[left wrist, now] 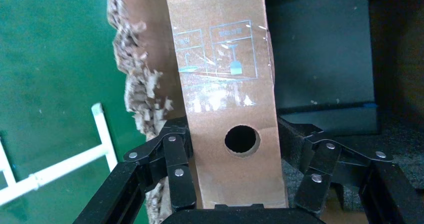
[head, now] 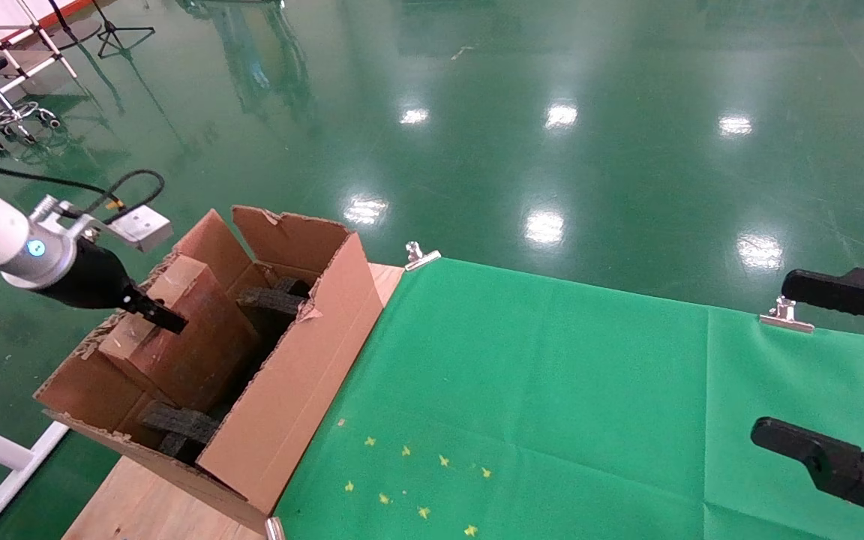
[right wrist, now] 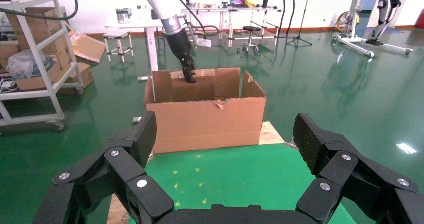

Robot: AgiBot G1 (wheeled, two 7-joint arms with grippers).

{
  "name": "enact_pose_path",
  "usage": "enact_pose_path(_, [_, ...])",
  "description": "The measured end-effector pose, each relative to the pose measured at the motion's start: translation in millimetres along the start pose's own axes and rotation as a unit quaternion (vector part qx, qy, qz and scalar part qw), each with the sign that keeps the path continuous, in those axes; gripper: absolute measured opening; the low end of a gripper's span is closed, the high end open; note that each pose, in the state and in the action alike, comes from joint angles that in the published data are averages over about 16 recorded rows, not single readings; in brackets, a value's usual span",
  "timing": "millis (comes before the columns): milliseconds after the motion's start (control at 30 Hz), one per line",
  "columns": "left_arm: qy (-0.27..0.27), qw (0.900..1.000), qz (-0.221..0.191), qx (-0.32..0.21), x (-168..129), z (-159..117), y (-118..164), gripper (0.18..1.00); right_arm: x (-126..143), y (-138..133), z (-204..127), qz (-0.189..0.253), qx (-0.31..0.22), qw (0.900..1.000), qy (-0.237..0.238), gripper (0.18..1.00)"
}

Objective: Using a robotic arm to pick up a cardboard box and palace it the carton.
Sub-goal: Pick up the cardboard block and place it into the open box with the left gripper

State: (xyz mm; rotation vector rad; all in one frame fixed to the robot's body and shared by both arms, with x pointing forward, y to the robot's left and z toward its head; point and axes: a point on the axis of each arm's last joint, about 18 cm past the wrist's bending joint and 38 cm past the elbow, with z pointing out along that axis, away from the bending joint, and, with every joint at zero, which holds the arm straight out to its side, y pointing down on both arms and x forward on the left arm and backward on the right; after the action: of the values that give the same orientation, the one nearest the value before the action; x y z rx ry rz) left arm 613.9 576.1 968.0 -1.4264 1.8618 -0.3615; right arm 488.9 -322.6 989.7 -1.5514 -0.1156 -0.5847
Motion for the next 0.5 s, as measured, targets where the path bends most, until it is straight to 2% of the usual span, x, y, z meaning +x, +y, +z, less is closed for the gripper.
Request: enact_pose_path(500, [-0.007, 0.9989, -0.037, -0.028, 16.1, 30.4, 12.5, 0.417, 0.0, 0.0, -0.1, 0.000, 0.000, 1.000, 0.000, 1.001])
